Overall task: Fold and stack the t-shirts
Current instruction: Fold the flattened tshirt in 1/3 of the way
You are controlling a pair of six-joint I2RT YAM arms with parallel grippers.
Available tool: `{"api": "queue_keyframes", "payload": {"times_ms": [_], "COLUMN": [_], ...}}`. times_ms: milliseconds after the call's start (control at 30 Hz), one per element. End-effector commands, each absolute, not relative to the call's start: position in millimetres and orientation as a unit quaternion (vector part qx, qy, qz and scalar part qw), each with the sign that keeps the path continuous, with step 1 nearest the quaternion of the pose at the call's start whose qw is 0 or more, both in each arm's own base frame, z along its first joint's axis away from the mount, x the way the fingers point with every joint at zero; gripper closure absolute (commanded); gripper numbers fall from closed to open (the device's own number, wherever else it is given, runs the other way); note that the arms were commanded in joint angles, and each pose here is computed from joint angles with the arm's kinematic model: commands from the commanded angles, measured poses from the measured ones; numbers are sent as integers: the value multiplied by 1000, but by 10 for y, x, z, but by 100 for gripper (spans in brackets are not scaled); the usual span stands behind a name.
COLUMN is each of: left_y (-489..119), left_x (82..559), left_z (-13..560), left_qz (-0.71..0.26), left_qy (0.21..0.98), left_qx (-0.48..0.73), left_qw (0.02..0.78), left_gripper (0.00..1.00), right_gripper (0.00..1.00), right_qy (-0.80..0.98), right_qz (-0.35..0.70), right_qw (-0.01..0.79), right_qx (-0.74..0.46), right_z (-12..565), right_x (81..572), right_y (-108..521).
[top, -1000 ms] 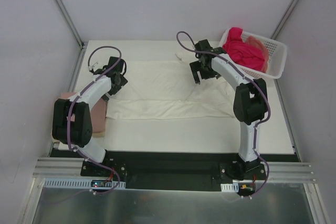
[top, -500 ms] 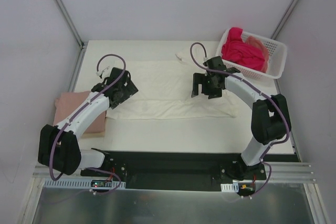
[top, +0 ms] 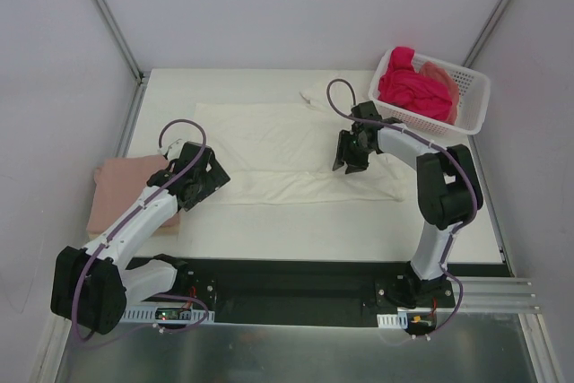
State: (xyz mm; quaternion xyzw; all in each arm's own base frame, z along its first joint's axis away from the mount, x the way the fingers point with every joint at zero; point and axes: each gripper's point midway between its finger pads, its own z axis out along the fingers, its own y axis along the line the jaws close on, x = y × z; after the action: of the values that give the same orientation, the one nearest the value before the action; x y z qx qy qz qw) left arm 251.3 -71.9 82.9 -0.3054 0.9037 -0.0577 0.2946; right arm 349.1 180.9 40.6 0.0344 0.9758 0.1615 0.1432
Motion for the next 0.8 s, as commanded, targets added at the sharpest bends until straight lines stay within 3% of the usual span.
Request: {"api": "queue_keyframes", "payload": {"times_ms": [0, 167, 367, 767], "left_y": [-742, -741, -745, -733], "left_x": [2534, 2529, 2530, 2557], "left_z": [871, 847, 855, 868], "left_qz": [-67, -64, -66, -63], "left_qy": [897, 898, 898, 895], "left_qx": [-309, -310, -312, -315], "left_qw": [307, 304, 305, 308], "left_gripper": [1, 1, 1, 1], "right_gripper": [56, 65, 99, 100], "right_qy": [975, 977, 972, 936], "right_qz": [161, 157, 166, 271], "right_qw": [144, 137, 154, 224], "right_qx": [49, 54, 58, 9], "right_z": [375, 312, 381, 837], "right_x": [3562, 3558, 3655, 4352], "right_y": [1817, 1810, 1857, 2476]}}
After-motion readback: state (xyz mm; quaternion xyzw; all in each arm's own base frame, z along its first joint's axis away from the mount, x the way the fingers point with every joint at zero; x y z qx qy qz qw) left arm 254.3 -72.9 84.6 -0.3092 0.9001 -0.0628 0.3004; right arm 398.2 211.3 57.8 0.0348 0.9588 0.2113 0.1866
